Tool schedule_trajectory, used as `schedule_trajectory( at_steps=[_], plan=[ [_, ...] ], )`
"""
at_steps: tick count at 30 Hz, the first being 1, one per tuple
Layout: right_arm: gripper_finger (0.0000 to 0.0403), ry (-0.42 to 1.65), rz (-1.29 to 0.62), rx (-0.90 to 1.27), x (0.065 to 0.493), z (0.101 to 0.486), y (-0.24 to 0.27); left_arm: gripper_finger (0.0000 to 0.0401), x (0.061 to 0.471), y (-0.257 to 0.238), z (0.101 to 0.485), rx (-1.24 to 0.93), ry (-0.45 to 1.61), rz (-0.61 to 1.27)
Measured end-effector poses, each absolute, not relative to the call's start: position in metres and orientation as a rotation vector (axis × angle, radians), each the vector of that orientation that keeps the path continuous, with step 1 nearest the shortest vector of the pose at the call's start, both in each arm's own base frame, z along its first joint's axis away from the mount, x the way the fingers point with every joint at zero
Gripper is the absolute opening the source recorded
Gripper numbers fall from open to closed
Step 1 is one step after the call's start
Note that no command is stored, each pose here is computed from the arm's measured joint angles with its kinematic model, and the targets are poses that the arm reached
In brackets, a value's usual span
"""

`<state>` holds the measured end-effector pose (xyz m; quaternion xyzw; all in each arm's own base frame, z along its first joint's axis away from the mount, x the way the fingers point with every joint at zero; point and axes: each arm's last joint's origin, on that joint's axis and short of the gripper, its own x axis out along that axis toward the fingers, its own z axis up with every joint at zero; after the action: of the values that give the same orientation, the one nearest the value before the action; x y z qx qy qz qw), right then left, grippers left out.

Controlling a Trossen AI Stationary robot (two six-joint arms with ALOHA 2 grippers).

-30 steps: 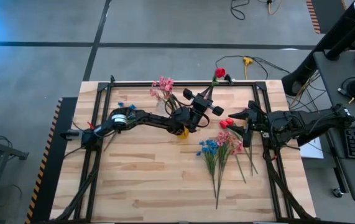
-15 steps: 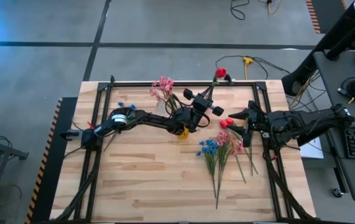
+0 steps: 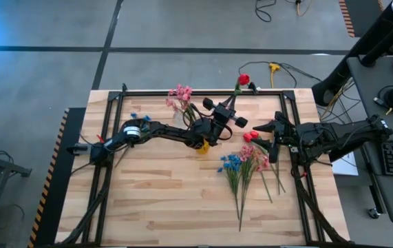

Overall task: Sort flowers into vase by color
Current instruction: Put the left red tulip into the violet vase

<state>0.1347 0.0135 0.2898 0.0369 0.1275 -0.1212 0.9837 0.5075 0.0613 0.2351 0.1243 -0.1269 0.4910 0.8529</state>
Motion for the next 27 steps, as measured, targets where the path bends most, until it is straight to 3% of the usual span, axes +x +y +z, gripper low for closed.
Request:
schedule_trajectory(
  at_steps=[15,27],
  plan=[
    [0.0215,0.257,-0.244,0.074,0.1348,0.2897,0.0136,0.0068,0.5072,0.0615,0.2351,0.257,-0.264,1.043],
    [0.0215,0.257,-0.244,0.074,0.1348,0.2897,0.0135,0.0075,0.5072,0.0615,0.2351,0.257,-0.264,1.043]
  ],
)
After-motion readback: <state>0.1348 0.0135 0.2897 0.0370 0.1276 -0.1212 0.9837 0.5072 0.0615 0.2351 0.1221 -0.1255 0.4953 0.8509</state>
